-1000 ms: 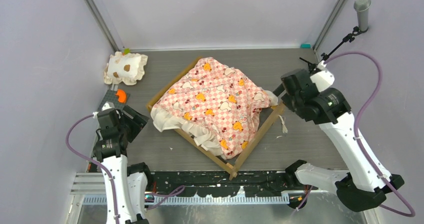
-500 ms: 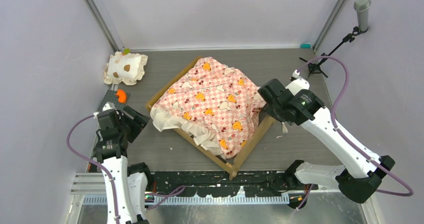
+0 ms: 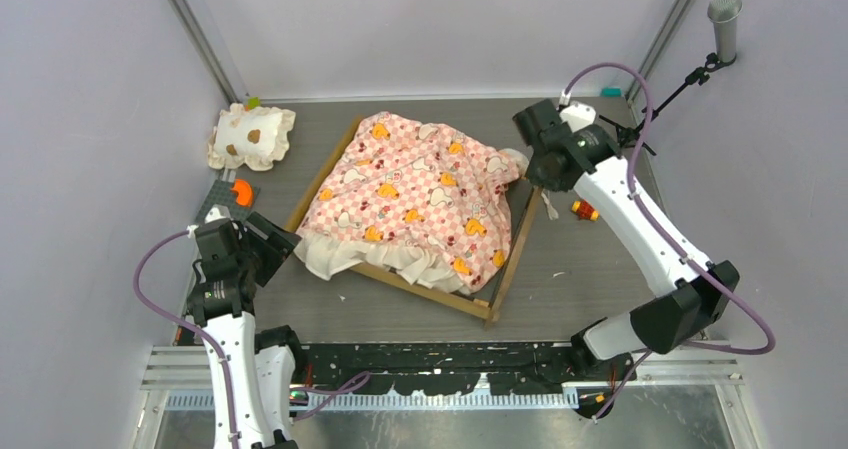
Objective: Set up the pet bed
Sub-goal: Move the bed frame to the center of the board.
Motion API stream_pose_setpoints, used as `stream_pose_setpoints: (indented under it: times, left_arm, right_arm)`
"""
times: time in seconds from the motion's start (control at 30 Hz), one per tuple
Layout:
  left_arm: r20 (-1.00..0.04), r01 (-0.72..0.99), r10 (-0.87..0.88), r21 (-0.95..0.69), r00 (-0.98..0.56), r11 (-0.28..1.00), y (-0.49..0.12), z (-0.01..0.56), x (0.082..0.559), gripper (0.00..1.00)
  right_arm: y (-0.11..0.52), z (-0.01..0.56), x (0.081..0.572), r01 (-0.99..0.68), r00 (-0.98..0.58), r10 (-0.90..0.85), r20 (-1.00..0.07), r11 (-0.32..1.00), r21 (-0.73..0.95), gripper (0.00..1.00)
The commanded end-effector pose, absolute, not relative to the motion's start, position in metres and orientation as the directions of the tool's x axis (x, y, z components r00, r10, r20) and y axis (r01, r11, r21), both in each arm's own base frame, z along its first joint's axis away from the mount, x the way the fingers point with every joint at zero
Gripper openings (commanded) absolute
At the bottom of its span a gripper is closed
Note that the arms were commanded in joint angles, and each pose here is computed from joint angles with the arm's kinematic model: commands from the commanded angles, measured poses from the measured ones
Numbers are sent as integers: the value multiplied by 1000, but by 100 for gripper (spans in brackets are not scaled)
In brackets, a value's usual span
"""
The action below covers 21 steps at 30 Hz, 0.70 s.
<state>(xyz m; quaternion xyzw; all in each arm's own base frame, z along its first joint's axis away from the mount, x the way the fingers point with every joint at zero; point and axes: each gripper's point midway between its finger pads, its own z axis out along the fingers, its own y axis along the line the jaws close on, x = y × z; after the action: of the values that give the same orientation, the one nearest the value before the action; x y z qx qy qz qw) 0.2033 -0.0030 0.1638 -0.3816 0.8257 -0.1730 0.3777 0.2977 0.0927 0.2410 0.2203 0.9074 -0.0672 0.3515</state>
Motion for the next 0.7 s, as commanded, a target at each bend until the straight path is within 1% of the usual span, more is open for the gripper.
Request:
stream_pose_setpoints:
  times: [0.0, 0.07, 0.13, 0.2, 0.27, 0.37, 0.53, 0.67]
  left_arm:
    - [-496, -482, -759, -586, -422, 651, -5, 167, 206, 69]
    - [-499, -486, -759, -583, -419, 651, -3, 167, 207, 69]
    - [-499, -486, -758, -582, -419, 652, -3, 167, 207, 69]
    - [-498, -481, -756, -583, -425, 654, -4, 166, 207, 69]
    - [-500, -462, -751, -592, -431, 660, -7, 168, 208, 69]
    - [-511, -431, -741, -604, -436, 670, -11, 172, 208, 69]
    - [-523, -392, -729, -618, -441, 681, -15, 177, 210, 69]
    - [-539, -332, -707, -635, -458, 698, -22, 184, 212, 69]
  right_arm:
    - [87, 284, 371, 367, -541, 419, -729, 898, 244, 1]
    - [86, 289, 390, 356, -533, 418, -735, 899, 254, 1]
    - [88, 295, 409, 322, -543, 366, -756, 922, 215, 1]
    - [95, 296, 427, 232, -587, 255, -769, 962, 142, 1]
    - [88, 298, 444, 227, -593, 182, -785, 972, 54, 1]
    - [83, 290, 464, 178, -625, 64, -778, 982, -63, 1]
    - [82, 292, 477, 68, -623, -83, -778, 985, -160, 1]
    - [69, 294, 475, -6, -611, -234, -756, 957, -291, 1]
